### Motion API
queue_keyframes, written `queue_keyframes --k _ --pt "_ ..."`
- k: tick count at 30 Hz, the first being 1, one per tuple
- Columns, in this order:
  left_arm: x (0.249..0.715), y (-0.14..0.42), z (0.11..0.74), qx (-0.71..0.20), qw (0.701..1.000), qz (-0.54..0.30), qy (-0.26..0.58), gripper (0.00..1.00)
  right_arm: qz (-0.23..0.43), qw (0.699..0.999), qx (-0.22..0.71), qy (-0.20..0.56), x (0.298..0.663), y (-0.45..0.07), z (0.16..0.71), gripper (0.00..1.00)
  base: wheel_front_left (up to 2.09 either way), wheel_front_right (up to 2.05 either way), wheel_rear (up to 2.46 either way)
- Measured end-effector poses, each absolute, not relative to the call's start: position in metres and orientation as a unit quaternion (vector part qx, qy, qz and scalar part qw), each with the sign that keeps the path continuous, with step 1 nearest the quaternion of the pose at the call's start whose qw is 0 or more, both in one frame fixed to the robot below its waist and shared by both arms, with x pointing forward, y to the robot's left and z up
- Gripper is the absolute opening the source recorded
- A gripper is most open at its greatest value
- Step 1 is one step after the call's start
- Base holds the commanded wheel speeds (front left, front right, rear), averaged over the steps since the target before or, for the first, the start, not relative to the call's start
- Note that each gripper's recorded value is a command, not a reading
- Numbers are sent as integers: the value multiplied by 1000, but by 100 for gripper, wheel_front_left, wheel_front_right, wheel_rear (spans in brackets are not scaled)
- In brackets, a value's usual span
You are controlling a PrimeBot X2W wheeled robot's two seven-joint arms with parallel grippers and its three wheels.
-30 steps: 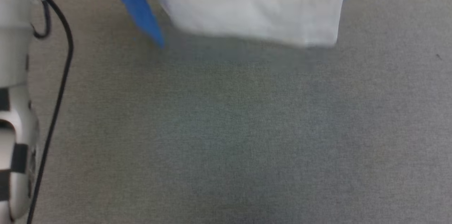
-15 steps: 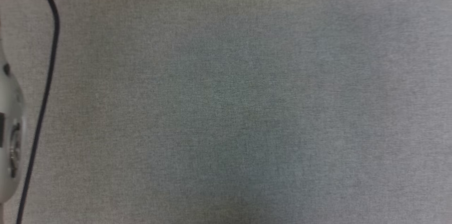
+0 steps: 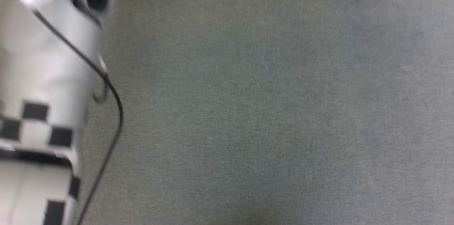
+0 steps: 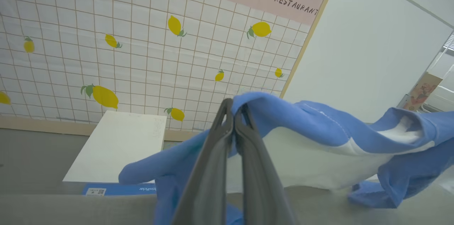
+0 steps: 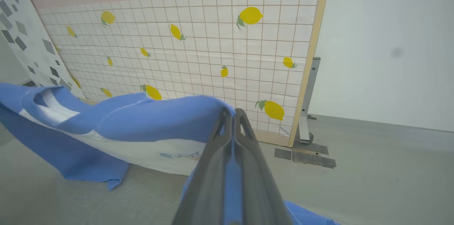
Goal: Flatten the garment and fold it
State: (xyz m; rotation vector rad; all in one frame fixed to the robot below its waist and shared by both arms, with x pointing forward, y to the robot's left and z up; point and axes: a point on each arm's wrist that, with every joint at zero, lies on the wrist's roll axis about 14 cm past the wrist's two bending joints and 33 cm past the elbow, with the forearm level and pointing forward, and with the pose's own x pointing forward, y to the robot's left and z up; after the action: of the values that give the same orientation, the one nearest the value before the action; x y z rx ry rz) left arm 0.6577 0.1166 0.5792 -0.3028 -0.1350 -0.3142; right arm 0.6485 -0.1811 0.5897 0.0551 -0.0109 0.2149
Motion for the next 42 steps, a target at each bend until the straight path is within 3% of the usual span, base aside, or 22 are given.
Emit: queue_keyframes --k 15,25,34,42 --pt "445 108 476 -242 950 -172 99 0 48 983 148 97 450 -217 493 0 0 0 0" --pt "350 113 439 -201 945 -163 202 0 17 977 122 174 353 -226 458 0 0 0 0" --pt "286 124 395 -105 923 -161 332 0 22 954 99 281 291 -222 423 0 0 0 0" --pt "268 123 377 -77 907 -164 380 0 51 933 42 354 272 -211 404 0 0 0 0"
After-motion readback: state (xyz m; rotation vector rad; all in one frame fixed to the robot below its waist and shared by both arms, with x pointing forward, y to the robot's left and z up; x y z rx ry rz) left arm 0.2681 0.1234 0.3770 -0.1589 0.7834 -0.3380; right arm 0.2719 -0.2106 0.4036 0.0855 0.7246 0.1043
